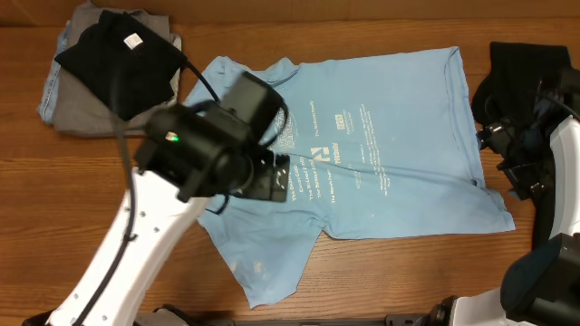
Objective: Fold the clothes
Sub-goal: 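Grasp the lower-left hem with the left gripper, right gripper grasps lower-right hem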
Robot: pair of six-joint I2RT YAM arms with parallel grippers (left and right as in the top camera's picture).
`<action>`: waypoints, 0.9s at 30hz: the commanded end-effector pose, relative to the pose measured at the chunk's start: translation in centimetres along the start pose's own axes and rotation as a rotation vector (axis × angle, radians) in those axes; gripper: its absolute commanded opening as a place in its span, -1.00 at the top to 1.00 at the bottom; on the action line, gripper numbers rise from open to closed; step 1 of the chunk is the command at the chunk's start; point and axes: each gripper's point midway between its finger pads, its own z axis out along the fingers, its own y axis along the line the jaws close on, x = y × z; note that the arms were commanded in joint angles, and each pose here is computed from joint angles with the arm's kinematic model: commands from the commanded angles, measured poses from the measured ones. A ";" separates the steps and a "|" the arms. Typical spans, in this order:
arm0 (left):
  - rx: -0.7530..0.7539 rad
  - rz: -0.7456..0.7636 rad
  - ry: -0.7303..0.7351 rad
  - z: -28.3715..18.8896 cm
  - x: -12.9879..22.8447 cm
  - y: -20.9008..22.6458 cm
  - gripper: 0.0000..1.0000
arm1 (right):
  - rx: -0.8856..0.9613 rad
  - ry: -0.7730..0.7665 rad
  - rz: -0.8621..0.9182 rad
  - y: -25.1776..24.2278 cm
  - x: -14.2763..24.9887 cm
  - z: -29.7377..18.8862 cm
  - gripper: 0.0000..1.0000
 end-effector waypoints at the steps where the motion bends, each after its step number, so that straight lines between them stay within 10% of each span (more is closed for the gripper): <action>1: -0.058 -0.049 0.097 2.4 2.3 0.1 -1.00 | -0.017 -0.054 0.007 -0.1 -0.5 -1.0 -1.00; 27: -0.125 -0.205 0.642 19.3 18.3 3.1 -1.00 | -0.025 -0.066 0.206 -4.9 -4.6 -1.0 -1.00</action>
